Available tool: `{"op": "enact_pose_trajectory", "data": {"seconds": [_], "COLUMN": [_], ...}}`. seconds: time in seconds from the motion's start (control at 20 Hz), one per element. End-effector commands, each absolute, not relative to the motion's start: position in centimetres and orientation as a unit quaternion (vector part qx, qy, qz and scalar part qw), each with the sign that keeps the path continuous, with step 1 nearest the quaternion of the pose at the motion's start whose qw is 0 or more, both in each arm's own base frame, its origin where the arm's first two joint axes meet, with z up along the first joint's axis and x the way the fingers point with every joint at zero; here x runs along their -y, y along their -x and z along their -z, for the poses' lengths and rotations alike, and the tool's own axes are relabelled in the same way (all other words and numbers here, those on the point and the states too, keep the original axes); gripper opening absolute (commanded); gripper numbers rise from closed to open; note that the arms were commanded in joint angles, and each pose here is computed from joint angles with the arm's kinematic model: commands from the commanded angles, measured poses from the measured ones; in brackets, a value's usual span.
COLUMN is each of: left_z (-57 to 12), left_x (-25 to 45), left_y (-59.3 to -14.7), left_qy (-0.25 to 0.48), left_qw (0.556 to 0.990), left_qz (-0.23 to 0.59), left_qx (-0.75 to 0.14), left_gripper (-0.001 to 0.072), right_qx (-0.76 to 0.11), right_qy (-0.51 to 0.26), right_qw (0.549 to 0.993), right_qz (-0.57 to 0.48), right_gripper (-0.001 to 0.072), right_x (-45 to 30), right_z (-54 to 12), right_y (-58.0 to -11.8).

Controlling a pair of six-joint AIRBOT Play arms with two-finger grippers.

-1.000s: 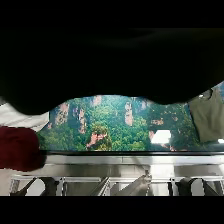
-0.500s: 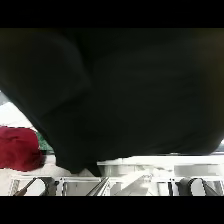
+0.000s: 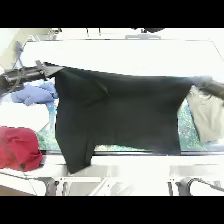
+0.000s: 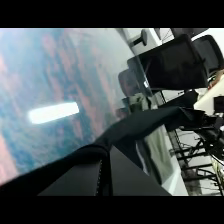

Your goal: Fold the shirts.

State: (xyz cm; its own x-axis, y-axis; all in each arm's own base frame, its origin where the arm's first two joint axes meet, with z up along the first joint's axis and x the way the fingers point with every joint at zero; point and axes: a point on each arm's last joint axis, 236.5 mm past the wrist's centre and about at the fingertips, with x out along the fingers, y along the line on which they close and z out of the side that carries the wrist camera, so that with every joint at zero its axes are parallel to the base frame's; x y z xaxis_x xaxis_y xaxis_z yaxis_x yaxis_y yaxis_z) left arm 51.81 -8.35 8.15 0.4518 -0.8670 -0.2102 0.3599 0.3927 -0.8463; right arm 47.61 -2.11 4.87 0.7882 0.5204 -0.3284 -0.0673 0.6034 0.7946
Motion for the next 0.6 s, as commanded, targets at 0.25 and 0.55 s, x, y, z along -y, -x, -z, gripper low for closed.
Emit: {"op": "enact_pose_trajectory", "data": {"seconds": [0.25, 0.55], "left_z": [1.4, 4.7], "left_x": [8.0, 6.4], "left_y": [-59.5, -59.4], "left_qy": [0.362, 0.263], "left_qw": [0.769, 0.789], "left_qz": [0.397, 0.367], "left_qx": [-0.347, -0.417], "left_gripper": [0.0023, 0.0014], "right_qx": [-0.282, -0.304], "right_qy": [-0.464, -0.444], "right_qw": [0.823, 0.820], "right_qz": [-0.164, -0.196], "right_gripper": [0.0013, 0.0013], "right_x": [3.6, 2.4], "right_z": [4.7, 5.2], "right_y": [-54.4, -53.6]}}
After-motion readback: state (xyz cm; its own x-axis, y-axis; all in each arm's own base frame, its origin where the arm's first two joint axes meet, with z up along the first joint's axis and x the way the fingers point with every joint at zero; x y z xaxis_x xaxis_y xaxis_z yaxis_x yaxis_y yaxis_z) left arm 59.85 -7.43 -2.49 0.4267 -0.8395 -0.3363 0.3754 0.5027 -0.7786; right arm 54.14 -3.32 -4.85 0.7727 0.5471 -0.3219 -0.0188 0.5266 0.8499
